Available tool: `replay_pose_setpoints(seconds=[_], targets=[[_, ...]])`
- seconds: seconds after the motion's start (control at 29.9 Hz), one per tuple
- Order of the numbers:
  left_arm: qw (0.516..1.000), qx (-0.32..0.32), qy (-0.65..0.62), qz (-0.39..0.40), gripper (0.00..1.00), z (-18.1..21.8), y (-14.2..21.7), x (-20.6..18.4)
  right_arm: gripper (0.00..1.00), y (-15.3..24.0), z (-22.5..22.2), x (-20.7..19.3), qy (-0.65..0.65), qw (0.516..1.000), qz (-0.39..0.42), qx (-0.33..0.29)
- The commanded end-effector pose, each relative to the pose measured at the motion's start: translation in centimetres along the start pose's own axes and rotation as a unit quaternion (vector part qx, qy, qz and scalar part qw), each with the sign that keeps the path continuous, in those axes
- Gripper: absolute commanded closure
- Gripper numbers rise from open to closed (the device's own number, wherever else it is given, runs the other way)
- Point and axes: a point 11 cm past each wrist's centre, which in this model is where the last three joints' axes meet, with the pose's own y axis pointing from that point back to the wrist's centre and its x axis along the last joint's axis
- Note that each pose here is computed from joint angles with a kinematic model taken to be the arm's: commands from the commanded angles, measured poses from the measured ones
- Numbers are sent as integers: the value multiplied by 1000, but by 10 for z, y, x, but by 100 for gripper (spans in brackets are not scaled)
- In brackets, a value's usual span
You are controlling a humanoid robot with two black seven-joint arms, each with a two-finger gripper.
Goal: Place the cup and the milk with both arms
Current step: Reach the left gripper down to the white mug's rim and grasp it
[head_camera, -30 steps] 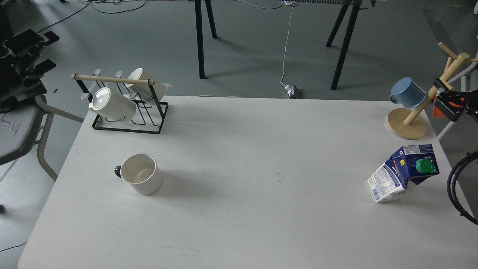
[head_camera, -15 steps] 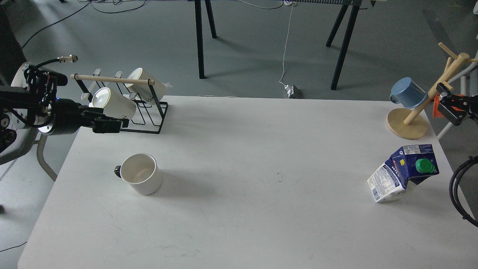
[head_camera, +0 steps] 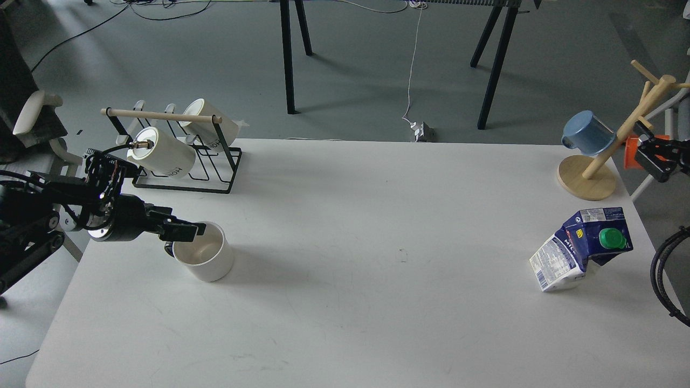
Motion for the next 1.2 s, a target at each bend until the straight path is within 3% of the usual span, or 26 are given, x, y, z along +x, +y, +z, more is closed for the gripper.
replay_pose_setpoints(seconds=[0.0, 0.3, 0.47, 0.54, 0.67, 0.77, 0.87, 0.94, 1.17], targets=[[1000, 1, 7, -8, 1, -2, -2, -10, 1, 0, 1, 0, -1, 1000, 0, 0], [1000, -6, 22, -19, 2, 3, -18, -21, 1, 0, 1, 1, 1, 1000, 2, -2], [999, -8, 28, -23, 12, 4, -21, -27, 1, 2, 1, 3, 1, 1000, 4, -2], [999, -9, 29, -26, 18, 4, -23, -30, 1, 3, 0, 4, 1, 1000, 6, -1], [999, -10, 22, -23, 41, 5, -25, -36, 1, 4, 0, 4, 1, 1000, 7, -1], [1000, -9, 6, -14, 69, 5, -27, -39, 1, 5, 1, 6, 1, 1000, 9, -1], [1000, -9, -5, -13, 82, 6, -29, -42, 1, 6, 1, 7, 0, 1000, 10, -1], [1000, -9, -7, -7, 98, 6, -29, -41, 1, 6, 1, 7, 0, 1000, 10, -1], [998, -8, -35, 47, 100, 5, -25, -22, 1, 6, 1, 8, 0, 1000, 12, -1]])
